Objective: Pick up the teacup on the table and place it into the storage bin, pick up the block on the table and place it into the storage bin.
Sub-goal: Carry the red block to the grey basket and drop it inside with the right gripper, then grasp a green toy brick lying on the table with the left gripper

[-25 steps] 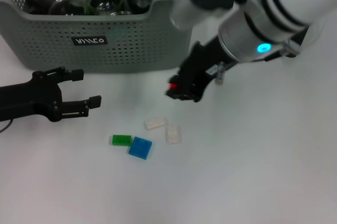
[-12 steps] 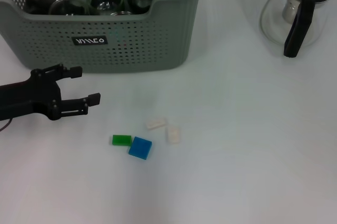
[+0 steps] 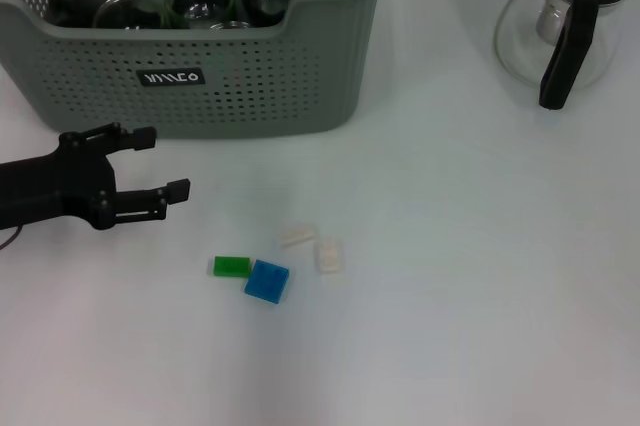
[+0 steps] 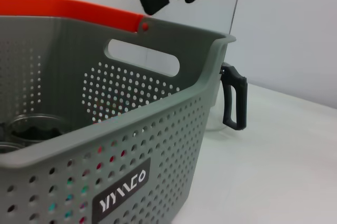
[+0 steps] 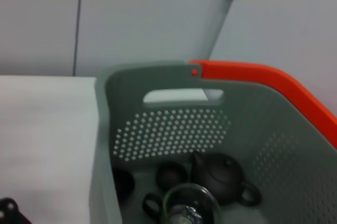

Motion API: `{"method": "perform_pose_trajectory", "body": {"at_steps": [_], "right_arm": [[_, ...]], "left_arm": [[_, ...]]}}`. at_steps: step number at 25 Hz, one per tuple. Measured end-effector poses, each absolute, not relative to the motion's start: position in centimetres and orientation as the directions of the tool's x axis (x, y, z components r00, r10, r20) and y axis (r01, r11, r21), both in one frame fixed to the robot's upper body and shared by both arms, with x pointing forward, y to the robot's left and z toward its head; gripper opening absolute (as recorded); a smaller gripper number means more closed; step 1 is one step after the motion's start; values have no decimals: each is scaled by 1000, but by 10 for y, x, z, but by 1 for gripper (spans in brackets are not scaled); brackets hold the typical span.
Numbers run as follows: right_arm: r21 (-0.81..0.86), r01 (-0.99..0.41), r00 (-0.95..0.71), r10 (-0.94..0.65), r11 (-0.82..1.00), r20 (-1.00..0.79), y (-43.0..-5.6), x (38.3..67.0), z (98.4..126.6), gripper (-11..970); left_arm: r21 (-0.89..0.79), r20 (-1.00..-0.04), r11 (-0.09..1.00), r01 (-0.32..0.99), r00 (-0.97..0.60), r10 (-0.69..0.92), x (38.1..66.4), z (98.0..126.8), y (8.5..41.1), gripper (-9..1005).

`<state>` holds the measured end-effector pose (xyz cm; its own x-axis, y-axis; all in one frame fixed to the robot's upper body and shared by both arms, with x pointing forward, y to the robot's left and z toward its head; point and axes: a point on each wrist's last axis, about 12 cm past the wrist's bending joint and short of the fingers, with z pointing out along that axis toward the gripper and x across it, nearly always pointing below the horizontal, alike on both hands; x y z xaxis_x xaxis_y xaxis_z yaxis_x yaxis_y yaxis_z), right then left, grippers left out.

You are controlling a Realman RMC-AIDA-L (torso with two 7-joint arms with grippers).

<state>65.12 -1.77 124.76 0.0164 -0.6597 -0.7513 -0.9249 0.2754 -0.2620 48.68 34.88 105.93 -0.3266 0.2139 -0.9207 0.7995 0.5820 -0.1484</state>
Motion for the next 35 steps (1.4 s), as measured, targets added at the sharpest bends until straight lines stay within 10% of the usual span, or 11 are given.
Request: {"method": "perform_pose_trajectory", "body": {"at_steps": [21, 35], "right_arm": [[118, -985, -169, -568, 126, -805, -133, 552, 1198, 946], [274, -937, -349, -564, 218, -748, -142, 567, 1164, 946]], "left_arm": [[-139, -833, 274, 952, -262, 487, 510, 1109, 330, 874], [-75, -590, 125, 989, -144, 794, 532, 1132, 270, 874]]}}
